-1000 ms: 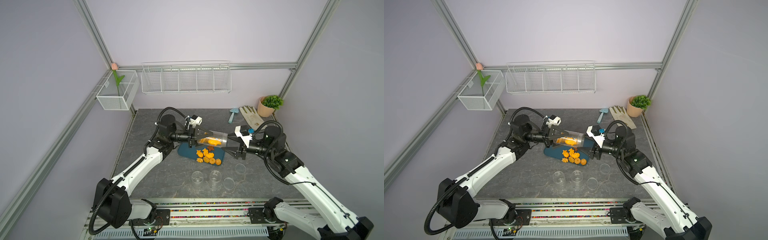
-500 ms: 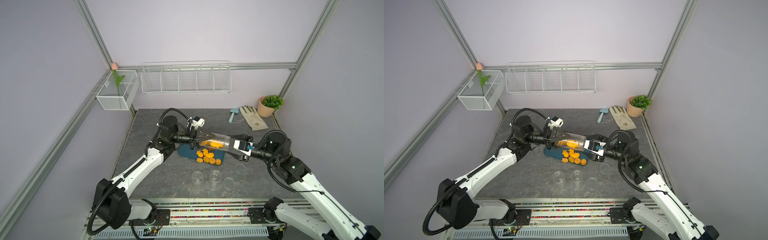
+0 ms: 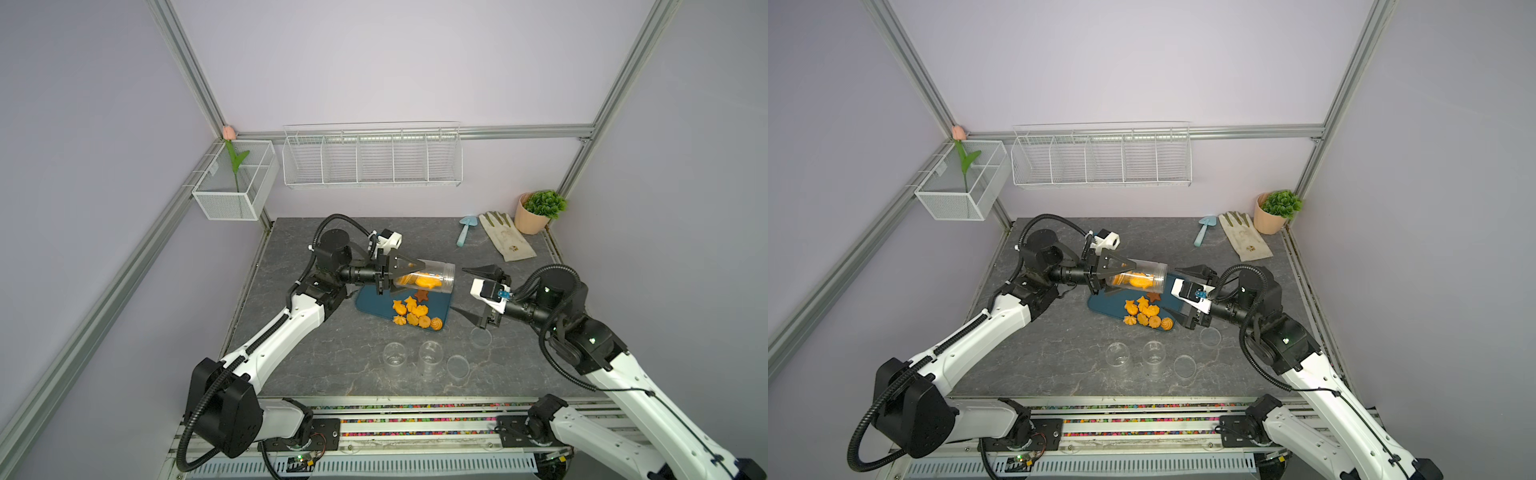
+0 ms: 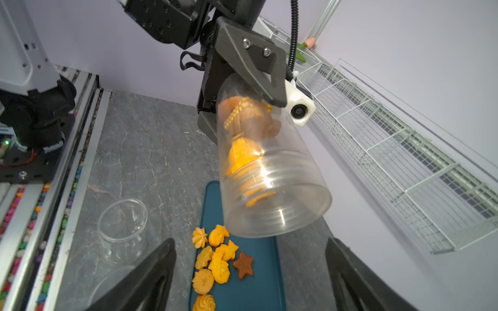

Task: Pour the cookies out of the jar
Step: Unscrew the lid from the jar.

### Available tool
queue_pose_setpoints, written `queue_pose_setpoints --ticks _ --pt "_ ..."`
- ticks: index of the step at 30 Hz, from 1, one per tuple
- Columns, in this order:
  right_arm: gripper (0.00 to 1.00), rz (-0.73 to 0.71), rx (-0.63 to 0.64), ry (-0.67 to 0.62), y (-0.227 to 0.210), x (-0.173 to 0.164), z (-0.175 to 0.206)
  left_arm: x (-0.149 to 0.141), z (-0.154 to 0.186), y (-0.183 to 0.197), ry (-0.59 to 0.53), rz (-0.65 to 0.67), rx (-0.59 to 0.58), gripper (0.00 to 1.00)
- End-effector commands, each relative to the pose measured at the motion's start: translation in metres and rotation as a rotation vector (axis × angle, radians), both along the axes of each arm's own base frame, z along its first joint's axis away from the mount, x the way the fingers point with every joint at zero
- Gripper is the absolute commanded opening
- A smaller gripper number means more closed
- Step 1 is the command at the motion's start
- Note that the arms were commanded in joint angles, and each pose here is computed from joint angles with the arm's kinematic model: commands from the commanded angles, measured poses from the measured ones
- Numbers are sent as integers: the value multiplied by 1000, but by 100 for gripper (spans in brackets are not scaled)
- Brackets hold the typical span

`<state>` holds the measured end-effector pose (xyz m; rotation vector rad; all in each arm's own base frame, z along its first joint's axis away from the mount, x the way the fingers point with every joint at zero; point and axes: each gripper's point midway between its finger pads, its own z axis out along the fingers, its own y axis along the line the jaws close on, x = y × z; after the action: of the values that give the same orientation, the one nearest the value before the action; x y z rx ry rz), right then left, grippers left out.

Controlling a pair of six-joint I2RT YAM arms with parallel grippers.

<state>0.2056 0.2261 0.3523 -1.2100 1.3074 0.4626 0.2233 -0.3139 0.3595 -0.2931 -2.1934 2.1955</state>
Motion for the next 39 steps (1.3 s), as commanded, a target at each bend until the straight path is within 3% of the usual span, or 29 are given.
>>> queue_pose_setpoints --ticks 1,5,7,9,12,18,26,39 --pt "89 -162 201 227 -20 3 20 -1 8 2 -22 4 -18 60" --pt "89 -436 449 538 -57 15 37 0 8 1 -23 4 -19 60" --pt "89 -489 489 669 -64 16 41 1 9 0 -25 3 -19 60" --pt "89 -634 512 893 -77 25 31 2 10 0 -27 5 -21 60" --pt "89 -563 548 1171 -61 32 32 1 12 0 -32 4 -23 60" --pt "89 -382 722 1555 -49 60 22 -1 13 1 -36 0 -25 60" --pt "89 -221 739 1654 -27 61 6 -1 10 3 -30 7 -21 60" --pt "89 -22 693 1662 18 46 11 -4 11 5 -33 8 -23 60"
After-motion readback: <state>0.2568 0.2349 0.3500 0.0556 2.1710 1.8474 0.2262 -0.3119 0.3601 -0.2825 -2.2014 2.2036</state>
